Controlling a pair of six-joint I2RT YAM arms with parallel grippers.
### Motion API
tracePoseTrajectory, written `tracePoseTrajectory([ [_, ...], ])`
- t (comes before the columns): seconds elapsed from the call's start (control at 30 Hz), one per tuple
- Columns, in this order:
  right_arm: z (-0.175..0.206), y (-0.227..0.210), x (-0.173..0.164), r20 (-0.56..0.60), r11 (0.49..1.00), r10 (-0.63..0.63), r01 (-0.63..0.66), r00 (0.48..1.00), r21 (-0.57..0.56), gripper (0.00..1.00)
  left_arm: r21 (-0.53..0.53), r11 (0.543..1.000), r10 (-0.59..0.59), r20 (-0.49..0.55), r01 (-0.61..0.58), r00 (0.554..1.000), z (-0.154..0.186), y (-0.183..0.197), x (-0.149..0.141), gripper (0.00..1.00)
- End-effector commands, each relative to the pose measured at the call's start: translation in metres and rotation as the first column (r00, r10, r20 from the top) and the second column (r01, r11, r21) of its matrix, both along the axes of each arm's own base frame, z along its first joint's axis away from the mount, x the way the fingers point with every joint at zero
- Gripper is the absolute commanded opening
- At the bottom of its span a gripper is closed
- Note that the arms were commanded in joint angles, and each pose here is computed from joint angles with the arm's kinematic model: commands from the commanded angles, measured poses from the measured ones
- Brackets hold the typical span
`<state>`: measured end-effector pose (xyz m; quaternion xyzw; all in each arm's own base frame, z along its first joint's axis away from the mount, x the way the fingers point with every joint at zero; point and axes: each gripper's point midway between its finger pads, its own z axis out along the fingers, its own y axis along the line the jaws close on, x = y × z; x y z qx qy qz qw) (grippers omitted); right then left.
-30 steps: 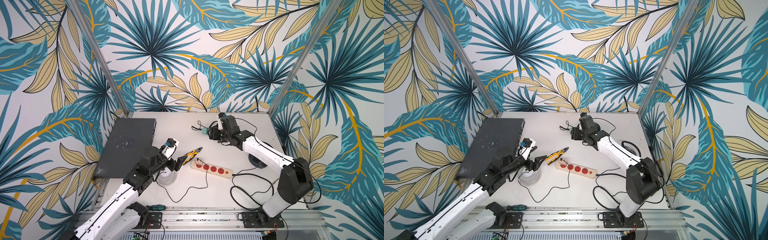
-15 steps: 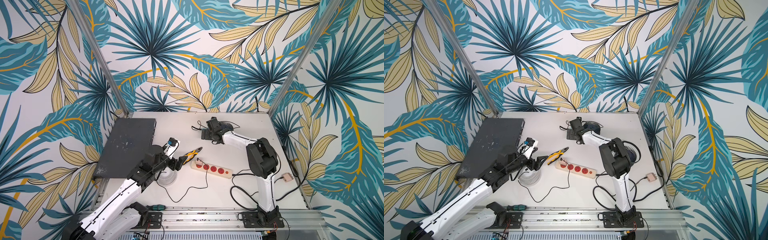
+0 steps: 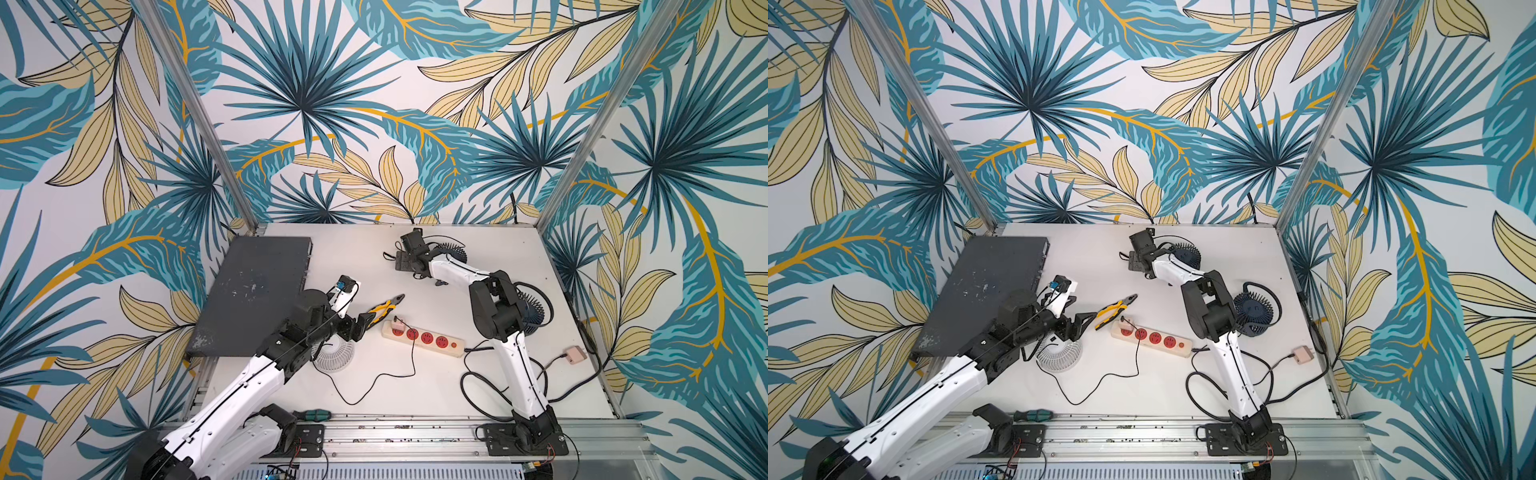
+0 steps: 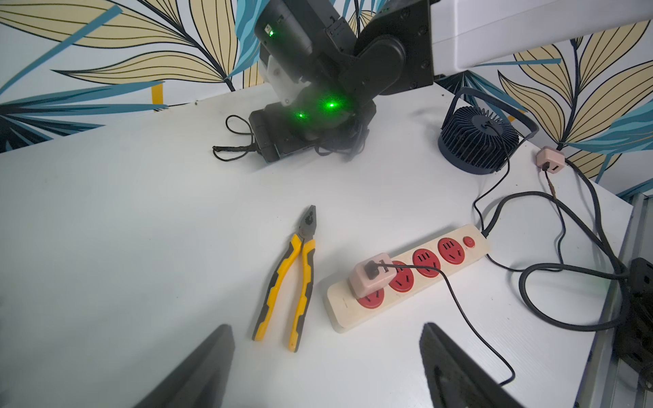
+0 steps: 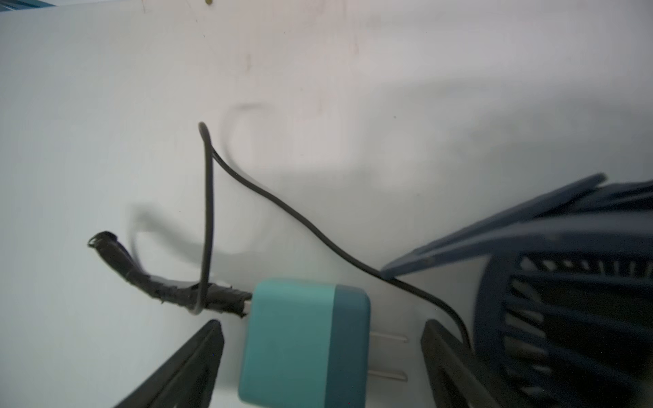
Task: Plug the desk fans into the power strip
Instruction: Pick up the plug from the center of the board.
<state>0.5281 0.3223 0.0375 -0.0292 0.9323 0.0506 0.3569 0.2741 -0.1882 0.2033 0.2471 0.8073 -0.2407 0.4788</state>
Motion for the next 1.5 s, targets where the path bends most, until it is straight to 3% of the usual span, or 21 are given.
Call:
tracePoseTrajectory([
  [0.0, -0.013, -0.006, 0.001, -0.03, 0.998, -0.003, 0.001, 1.0, -0.063, 0.86, -0.033, 0.999, 0.004, 0.046, -0.002, 0.999, 0.023, -0.001, 0.005, 0.86],
  [0.57, -0.031, 0.001, -0.006, -0.102, 0.997, 0.018, -0.025, 0.995, -0.068, 0.59, -0.027, 1.0, 0.006, 0.045, -0.004, 0.999, 0.022, -0.001, 0.005, 0.86],
  [0.77, 0.004, 0.003, -0.025, -0.072, 0.998, 0.061, -0.062, 0.996, -0.008, 0.56, -0.026, 1.0, 0.006, 0.045, -0.005, 0.999, 0.022, 0.0, 0.005, 0.86],
  [1.0, 0.068, -0.003, -0.076, -0.019, 0.973, 0.155, -0.149, 0.988, 0.178, 0.54, -0.067, 0.996, -0.058, 0.092, 0.064, 0.994, 0.029, -0.009, -0.003, 0.86],
  [1.2, 0.12, -0.01, -0.128, 0.01, 0.907, 0.249, -0.237, 0.968, 0.347, 0.52, -0.125, 0.98, -0.132, 0.171, 0.154, 0.976, 0.046, -0.019, -0.018, 0.86],
  [1.47, 0.206, -0.003, -0.2, 0.105, 0.676, 0.425, -0.392, 0.899, 0.624, 0.52, -0.196, 0.955, -0.144, 0.349, 0.223, 0.926, 0.083, -0.053, -0.029, 0.88],
])
